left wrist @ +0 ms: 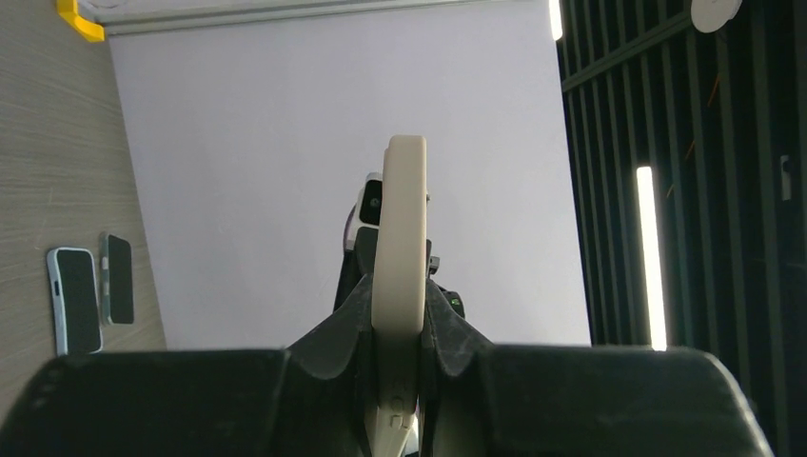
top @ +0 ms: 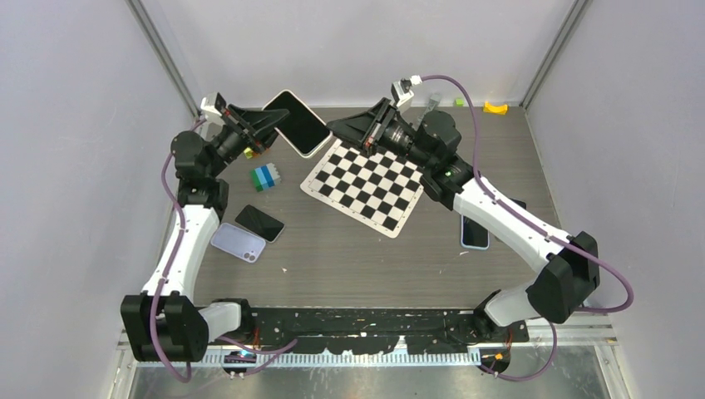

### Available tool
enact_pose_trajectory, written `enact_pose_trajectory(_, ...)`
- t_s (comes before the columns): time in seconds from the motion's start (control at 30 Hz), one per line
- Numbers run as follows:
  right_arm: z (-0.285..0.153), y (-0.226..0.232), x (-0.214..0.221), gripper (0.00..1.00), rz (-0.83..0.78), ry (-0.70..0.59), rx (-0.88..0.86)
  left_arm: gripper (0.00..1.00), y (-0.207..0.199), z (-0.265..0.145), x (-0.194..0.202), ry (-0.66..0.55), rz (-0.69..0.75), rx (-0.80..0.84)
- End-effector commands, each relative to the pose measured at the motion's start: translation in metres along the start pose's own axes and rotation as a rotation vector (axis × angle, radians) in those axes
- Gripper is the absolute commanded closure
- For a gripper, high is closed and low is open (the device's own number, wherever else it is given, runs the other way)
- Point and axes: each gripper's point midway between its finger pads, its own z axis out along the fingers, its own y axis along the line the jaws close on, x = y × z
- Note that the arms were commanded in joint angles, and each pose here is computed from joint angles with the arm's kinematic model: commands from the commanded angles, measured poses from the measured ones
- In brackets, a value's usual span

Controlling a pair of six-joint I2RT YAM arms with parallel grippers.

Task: Take the phone out of the phone case
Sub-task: Remove the phone case from the phone.

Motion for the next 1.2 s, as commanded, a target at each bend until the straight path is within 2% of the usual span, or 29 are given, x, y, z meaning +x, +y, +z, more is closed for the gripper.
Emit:
enact_pose_trajectory(0.0,0.010,-0.031,0.014,0.83,0.076,0.040,0.066,1.00,-0.062,-0.006,0.009,-0.010,-0.004,0.208)
enact_pose_trajectory(0.1,0.014,-0.046,0.021,0.96,0.125,0.052,0.098,1.00,-0.070,-0.008,0.007,-0.025,-0.065,0.263)
enact_pose_trajectory(0.17,0.018,-0.059,0.026,0.99,0.164,0.059,0.125,1.00,-0.076,-0.009,0.005,-0.036,-0.096,0.303)
enact_pose_trajectory(0.37,0.025,-0.092,0.035,0.99,0.267,0.065,0.180,1.00,-0.087,-0.015,0.000,-0.067,-0.166,0.405)
enact_pose_trajectory(0.57,0.027,-0.073,0.021,0.98,0.244,0.037,0.099,1.00,-0.078,-0.015,-0.003,-0.080,-0.170,0.393)
enact_pose_trajectory(0.63,0.024,-0.055,0.010,0.87,0.203,0.010,0.055,1.00,-0.071,-0.013,-0.003,-0.080,-0.165,0.374)
enact_pose_trajectory(0.7,0.016,-0.031,-0.004,0.51,0.126,-0.042,-0.014,1.00,-0.065,-0.011,-0.003,-0.079,-0.161,0.353)
enact_pose_trajectory(0.73,0.013,-0.029,-0.011,0.41,0.109,-0.075,-0.019,1.00,-0.061,-0.011,-0.003,-0.082,-0.160,0.344)
enact_pose_trajectory(0.77,0.006,-0.013,-0.016,0.27,0.065,-0.098,-0.054,1.00,-0.058,-0.010,-0.004,-0.084,-0.158,0.335)
enact_pose_trajectory(0.83,-0.002,0.007,-0.022,0.14,-0.007,-0.135,-0.096,1.00,-0.052,-0.009,-0.004,-0.082,-0.157,0.315)
enact_pose_trajectory(0.93,-0.009,0.030,-0.022,0.10,-0.065,-0.131,-0.155,1.00,-0.045,-0.008,-0.003,-0.080,-0.151,0.292)
enact_pose_trajectory(1.17,-0.004,0.057,-0.008,0.10,-0.089,-0.071,-0.247,1.00,-0.041,-0.007,-0.002,-0.075,-0.137,0.276)
